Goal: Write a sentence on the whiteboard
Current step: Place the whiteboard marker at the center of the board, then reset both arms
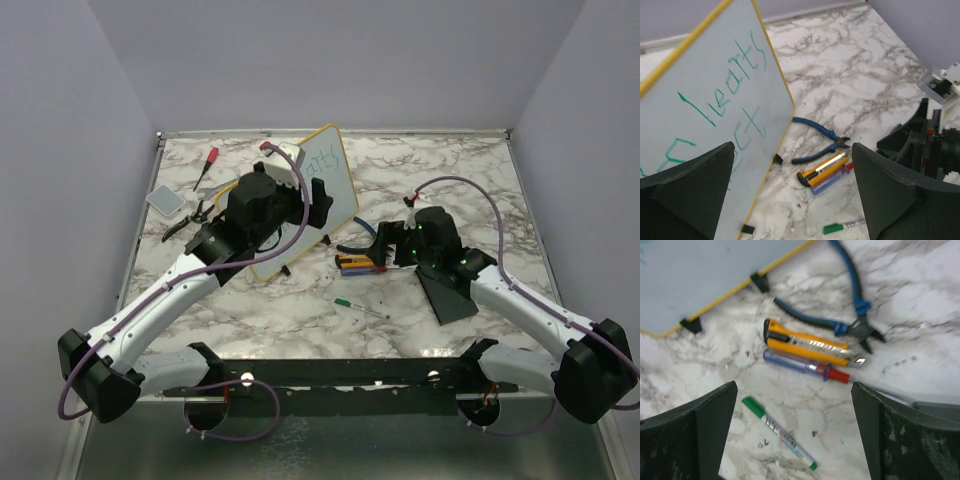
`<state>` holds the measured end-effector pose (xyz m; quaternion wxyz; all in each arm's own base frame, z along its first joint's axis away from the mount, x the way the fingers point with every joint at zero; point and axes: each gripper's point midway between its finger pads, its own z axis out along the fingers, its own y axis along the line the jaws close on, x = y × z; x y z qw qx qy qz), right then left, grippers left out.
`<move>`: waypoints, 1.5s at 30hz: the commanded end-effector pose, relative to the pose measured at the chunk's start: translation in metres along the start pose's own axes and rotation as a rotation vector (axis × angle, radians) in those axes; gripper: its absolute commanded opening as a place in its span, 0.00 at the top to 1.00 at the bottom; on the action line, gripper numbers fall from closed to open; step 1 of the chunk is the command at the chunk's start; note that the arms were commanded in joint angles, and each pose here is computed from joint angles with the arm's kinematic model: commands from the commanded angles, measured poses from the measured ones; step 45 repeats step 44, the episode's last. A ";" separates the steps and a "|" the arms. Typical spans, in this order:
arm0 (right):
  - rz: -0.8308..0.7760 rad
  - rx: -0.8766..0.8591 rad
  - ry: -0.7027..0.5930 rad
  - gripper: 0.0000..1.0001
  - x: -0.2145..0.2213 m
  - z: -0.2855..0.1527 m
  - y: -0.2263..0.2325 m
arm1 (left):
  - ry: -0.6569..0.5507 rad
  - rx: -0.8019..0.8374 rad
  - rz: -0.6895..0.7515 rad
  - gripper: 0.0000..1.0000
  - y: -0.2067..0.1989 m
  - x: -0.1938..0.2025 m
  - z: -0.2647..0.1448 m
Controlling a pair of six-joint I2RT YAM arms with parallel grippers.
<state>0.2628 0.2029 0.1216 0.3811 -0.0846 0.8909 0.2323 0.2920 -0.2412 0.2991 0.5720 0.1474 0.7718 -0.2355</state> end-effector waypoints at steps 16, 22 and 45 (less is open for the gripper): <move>-0.031 0.372 -0.643 0.00 -0.161 -0.121 -0.092 | -0.187 -0.787 -0.104 0.01 0.230 -0.095 -0.091; -0.057 0.423 -0.795 0.00 -0.162 -0.155 -0.097 | -0.207 -1.073 -0.120 0.01 0.258 -0.036 -0.147; -0.050 0.445 -0.842 0.00 -0.160 -0.171 -0.099 | -0.275 -1.069 -0.138 0.01 0.245 0.009 -0.188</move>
